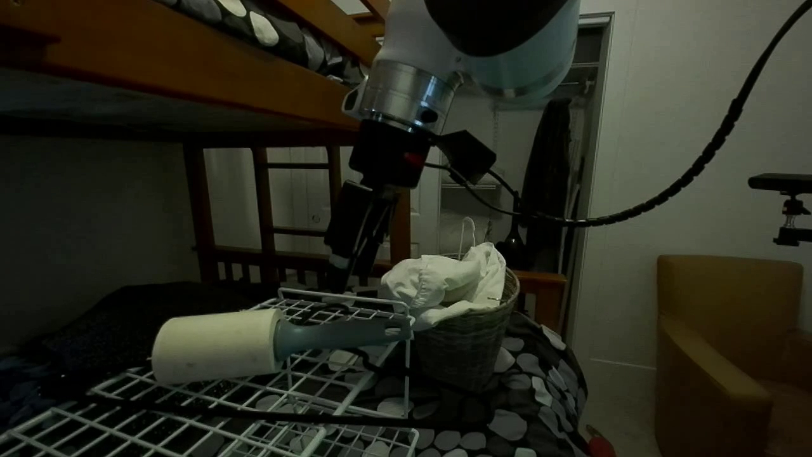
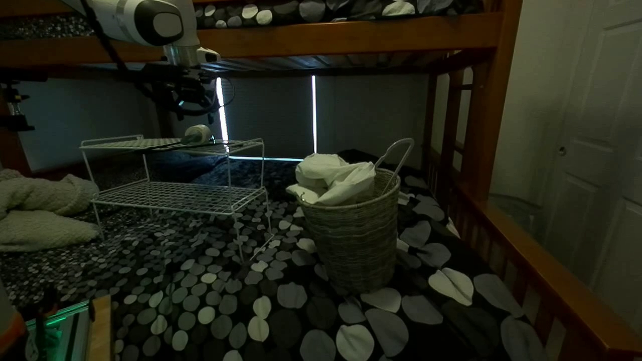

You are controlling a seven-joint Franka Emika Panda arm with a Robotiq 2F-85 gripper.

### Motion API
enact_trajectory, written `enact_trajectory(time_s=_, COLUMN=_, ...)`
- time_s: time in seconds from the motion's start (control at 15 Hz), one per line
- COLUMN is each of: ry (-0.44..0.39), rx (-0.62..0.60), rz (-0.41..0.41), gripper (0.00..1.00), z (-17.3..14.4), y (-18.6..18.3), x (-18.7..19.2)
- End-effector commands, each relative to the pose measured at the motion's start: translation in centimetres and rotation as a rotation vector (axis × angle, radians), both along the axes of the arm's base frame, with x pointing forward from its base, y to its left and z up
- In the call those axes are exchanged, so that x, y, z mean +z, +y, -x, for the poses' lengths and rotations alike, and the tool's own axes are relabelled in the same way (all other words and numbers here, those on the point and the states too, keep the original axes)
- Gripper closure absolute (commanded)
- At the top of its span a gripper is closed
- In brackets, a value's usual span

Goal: Put the lint roller in the basket

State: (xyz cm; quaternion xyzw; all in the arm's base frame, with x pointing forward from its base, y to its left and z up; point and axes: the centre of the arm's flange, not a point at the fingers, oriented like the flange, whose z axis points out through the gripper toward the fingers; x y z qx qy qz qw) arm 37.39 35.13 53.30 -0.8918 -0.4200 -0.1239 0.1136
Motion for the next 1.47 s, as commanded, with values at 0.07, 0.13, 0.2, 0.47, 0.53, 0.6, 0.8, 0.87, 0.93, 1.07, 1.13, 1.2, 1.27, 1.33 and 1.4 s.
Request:
enact_trajectory(time_s=0.07, ry=0.048, rx=-0.076, rz=0.031, gripper=0.0, z=1.6, y=2.4, x=-0.8)
enact_trajectory(time_s=0.13, ry=0.056, rx=-0.074, rz=0.031, gripper=0.0, z=2.2, y=3.1, x=-0.8)
enact_trajectory(time_s=0.2, ry=0.066, rx=-0.068, rz=0.032, gripper=0.0, z=2.9, y=3.6, x=-1.0)
enact_trajectory(time_s=0.47, ry=0.006, rx=-0.088, rz=0.125, gripper=0.0, z=4.1, y=3.6, x=-2.1)
enact_trajectory(time_s=0.53, ry=-0.01, rx=-0.071, rz=0.143, gripper=0.0, z=3.4, y=3.6, x=-2.3)
enact_trajectory(time_s=0.6, ry=-0.029, rx=-0.055, rz=0.152, gripper=0.0, z=2.8, y=3.6, x=-2.7)
enact_trajectory(time_s=0.8, ry=-0.078, rx=-0.005, rz=0.193, gripper=0.0, z=1.1, y=3.5, x=-3.5)
enact_trajectory(time_s=0.87, ry=-0.085, rx=0.041, rz=0.186, gripper=0.0, z=0.5, y=3.6, x=-3.9)
enact_trajectory(time_s=0.93, ry=-0.092, rx=0.104, rz=0.174, gripper=0.0, z=-0.1, y=3.7, x=-4.3)
enact_trajectory(time_s=1.07, ry=-0.117, rx=0.211, rz=0.141, gripper=0.0, z=-0.9, y=4.4, x=-4.9)
enact_trajectory(time_s=1.13, ry=-0.124, rx=0.255, rz=0.125, gripper=0.0, z=-1.0, y=4.9, x=-5.2)
enact_trajectory(time_s=1.2, ry=-0.126, rx=0.296, rz=0.1, gripper=0.0, z=-1.3, y=5.4, x=-5.4)
enact_trajectory(time_s=1.27, ry=-0.124, rx=0.322, rz=0.079, gripper=0.06, z=-1.5, y=5.7, x=-5.6)
enact_trajectory(time_s=1.33, ry=-0.105, rx=0.354, rz=0.042, gripper=0.17, z=-1.5, y=6.2, x=-5.8)
enact_trajectory(time_s=1.4, ry=-0.086, rx=0.378, rz=0.013, gripper=0.32, z=-1.6, y=6.6, x=-5.9)
